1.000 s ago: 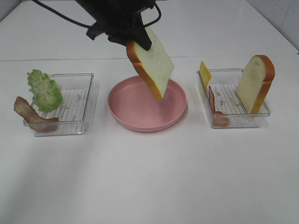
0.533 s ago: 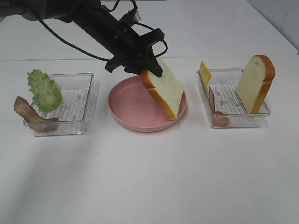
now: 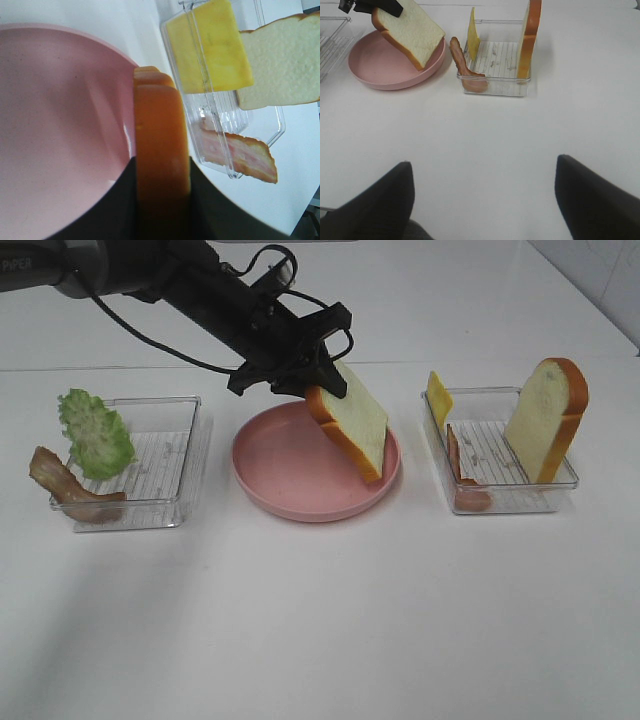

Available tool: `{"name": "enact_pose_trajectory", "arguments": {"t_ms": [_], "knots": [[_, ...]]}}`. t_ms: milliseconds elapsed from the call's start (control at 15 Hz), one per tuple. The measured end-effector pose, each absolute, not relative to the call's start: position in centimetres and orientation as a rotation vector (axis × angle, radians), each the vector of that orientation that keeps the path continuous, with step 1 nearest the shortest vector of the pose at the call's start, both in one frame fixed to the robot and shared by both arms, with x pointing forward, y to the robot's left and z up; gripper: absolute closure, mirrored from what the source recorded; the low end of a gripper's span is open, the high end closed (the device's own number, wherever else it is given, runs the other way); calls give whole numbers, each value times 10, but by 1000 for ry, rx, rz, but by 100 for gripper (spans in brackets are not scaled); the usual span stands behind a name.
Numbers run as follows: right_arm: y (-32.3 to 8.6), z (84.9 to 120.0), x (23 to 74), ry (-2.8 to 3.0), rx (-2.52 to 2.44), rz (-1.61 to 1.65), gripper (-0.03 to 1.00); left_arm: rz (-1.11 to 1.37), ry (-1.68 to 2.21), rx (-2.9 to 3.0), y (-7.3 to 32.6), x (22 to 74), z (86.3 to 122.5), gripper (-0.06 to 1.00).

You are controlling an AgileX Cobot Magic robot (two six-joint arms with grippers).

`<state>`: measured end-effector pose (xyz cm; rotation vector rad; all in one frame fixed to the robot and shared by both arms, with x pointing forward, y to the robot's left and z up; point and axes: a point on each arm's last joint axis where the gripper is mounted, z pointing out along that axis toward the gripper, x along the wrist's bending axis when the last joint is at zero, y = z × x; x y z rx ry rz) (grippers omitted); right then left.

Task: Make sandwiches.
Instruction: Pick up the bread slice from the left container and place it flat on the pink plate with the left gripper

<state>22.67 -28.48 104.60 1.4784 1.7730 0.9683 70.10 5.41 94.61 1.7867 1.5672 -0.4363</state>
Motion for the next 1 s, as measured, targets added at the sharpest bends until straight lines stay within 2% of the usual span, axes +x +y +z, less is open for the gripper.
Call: {"name": "enact_pose_trajectory", "arguments": {"t_ms": [400, 467, 667, 733, 933, 1000], "knots": [[-285, 1046, 227, 1773, 1478, 968, 24, -454, 1662, 1769, 57, 702, 935, 73], [-285, 1046, 227, 1773, 1478, 968, 24, -455, 1672, 1784, 58, 701, 934, 68], [-285, 1046, 227, 1773, 1478, 968, 24, -493, 1685, 1847, 59, 697, 927, 26], [-285, 1046, 227, 1773, 1478, 968, 24, -499, 1682, 1884, 60, 695, 925, 18], [-285, 1046, 227, 1773, 1478, 968, 24, -436, 1641, 1965, 62, 698, 936, 12], [-285, 1046, 227, 1773, 1478, 968, 24, -342, 1594, 2049, 66, 703, 952, 12]]}}
